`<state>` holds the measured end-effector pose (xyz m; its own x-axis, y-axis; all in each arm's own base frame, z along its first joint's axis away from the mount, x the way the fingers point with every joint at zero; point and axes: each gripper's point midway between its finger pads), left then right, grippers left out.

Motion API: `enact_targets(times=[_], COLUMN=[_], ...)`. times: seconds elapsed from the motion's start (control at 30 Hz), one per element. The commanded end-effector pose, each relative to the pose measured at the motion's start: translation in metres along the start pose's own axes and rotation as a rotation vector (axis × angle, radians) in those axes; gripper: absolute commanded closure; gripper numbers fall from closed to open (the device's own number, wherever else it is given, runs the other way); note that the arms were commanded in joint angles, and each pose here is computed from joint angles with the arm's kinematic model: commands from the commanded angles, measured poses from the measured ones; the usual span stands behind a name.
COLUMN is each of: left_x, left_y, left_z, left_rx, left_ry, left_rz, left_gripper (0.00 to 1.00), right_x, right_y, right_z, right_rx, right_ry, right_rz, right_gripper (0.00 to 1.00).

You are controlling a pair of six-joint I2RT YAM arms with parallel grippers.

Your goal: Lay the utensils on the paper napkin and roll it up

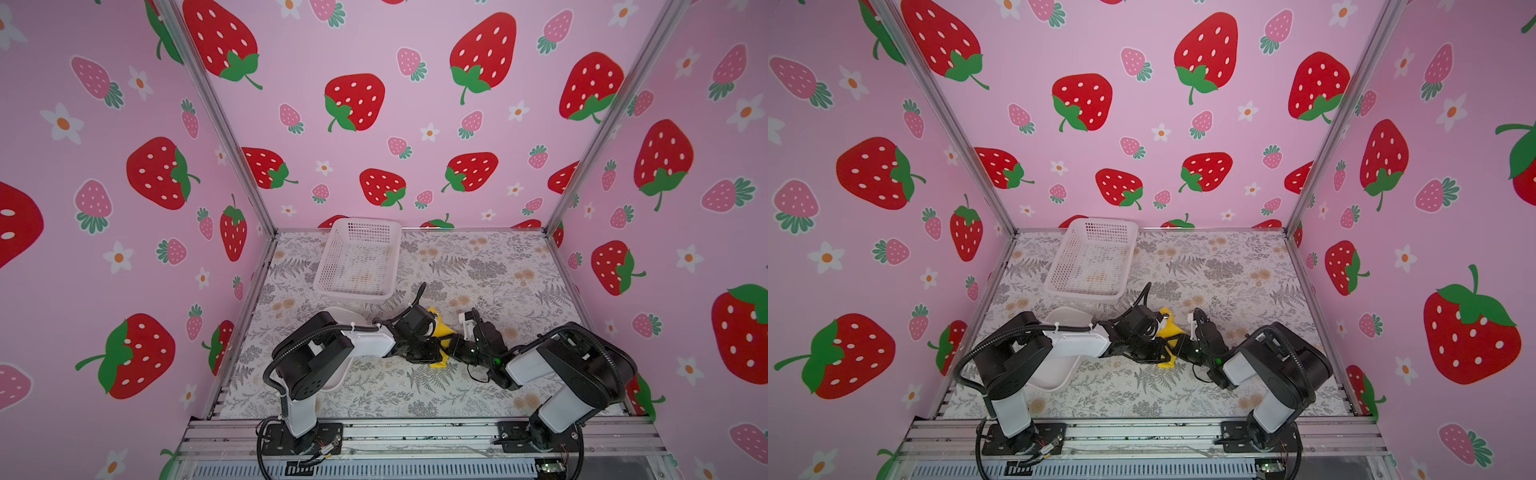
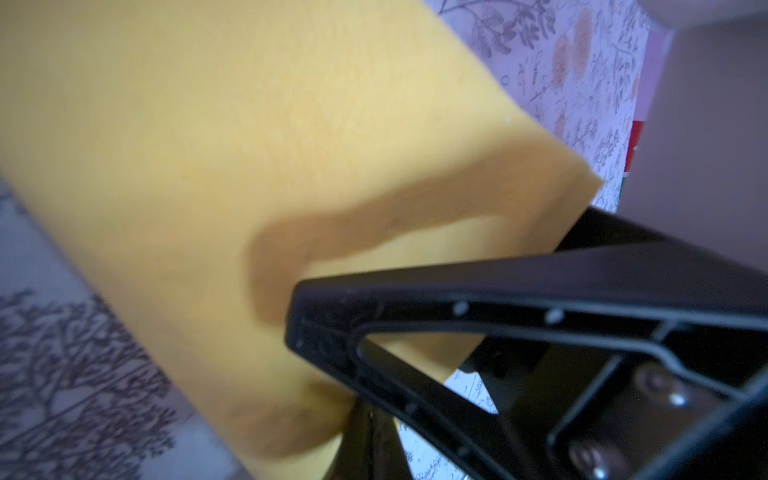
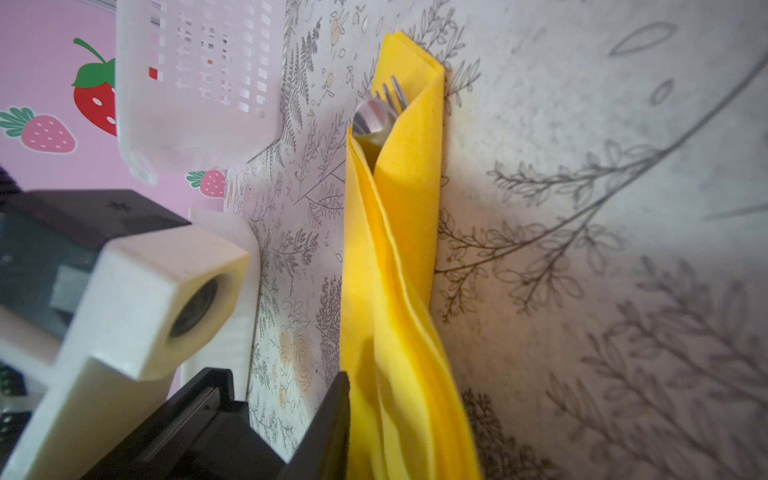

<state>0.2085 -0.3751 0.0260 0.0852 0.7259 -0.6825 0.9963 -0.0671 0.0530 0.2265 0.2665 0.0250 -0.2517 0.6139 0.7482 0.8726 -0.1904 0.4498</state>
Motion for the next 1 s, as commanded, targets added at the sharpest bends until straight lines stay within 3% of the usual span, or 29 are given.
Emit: enact_targets(times=[0.0, 0.3, 0.47, 0.6, 0.97], left_x=[0.011, 0.007, -0.014, -0.022, 0.002], left_y=[-0.004, -0.002, 0.003, 0.014, 0.041], left_z=[0.008, 0.006, -0.016, -0.047, -0.120], left_rx=[0.024, 0.019, -0.025, -0.123, -0.384], left_ry=[0.034, 0.024, -0.015, -0.013, 0.044], left_rz=[-0.021, -0.010, 0.035, 0.073, 0.074], left_gripper=[0.93, 0.93, 0.91, 0.86, 0.73], right_x=[-0.032, -0.036, -0.032, -0.027, 0.002], right_y=[-0.022, -0.022, -0.016, -0.009, 0.016], right_z=[-0.001, 0.003, 0.002, 0.000, -0.006], right_rx=[0.078, 0.079, 0.061, 0.036, -0.032], right_ry=[-0.119, -0.139, -0.130, -0.119, -0.050], right_rz=[0.039, 0.035, 0.010, -0.027, -0.201], right_gripper=[0.70, 0.84, 0.88, 0.89, 0.89])
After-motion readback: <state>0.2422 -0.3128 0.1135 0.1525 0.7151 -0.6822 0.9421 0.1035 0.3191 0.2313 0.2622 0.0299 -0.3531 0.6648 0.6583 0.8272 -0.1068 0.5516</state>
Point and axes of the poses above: each gripper's point midway between its finger pads, its own z axis out along the fingers, its own x axis along the line the jaws close on, y = z × x, and after that the axes turned 9 degrees about -z, right-handed
